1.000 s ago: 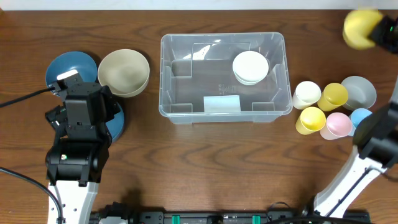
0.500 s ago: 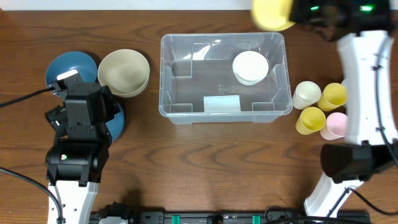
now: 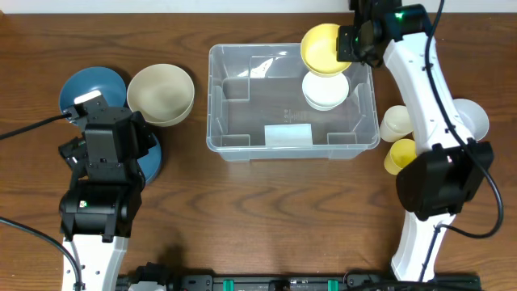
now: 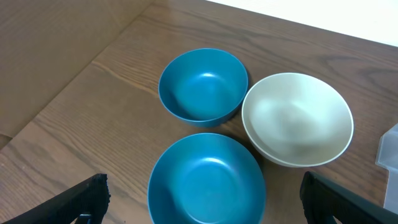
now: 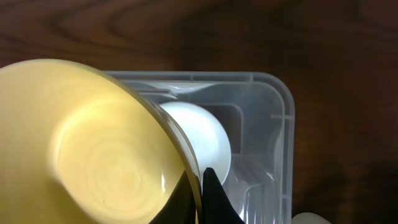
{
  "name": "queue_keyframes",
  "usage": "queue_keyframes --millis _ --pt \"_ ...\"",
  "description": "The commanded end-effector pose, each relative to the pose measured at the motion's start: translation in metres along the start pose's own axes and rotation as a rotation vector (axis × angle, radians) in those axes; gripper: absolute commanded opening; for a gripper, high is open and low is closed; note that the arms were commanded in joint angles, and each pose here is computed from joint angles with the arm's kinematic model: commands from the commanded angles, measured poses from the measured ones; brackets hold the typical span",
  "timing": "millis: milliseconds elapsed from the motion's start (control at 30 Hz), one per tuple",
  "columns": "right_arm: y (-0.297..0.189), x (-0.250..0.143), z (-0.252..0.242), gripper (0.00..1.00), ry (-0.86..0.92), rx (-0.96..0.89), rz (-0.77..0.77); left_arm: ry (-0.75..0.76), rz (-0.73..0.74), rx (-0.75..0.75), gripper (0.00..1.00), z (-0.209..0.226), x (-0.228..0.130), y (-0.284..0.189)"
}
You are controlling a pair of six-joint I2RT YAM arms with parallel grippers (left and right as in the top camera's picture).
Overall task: Pack container
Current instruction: 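Stack the yellow bowl onto the white bowl in the bin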
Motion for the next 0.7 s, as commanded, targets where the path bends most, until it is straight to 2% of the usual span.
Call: queue_keyframes --millis 0,600,667 --pt "0.014 -0.003 -0.005 0.01 0.014 -0.034 0.024 -0.022 -0.023 0.015 0.98 0.003 0.008 -0.003" --pt "0.077 -0.043 -0.015 0.01 0.027 -0.085 0.126 -0.022 -0.023 0.015 0.98 0.003 0.008 -0.003" --pt "0.081 -0.045 -0.015 0.07 0.027 -0.084 0.123 -0.022 -0.023 0.015 0.98 0.003 0.008 -0.003"
Point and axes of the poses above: each gripper's point midway between its finger pads, its own y axis out along the fingers, its own z axis along the line the jaws close on, x = y × z, the point moved 6 cm from there along -y, back along the fingers, and after that the axes turned 4 degrees about -y, right-handed, at the moved point
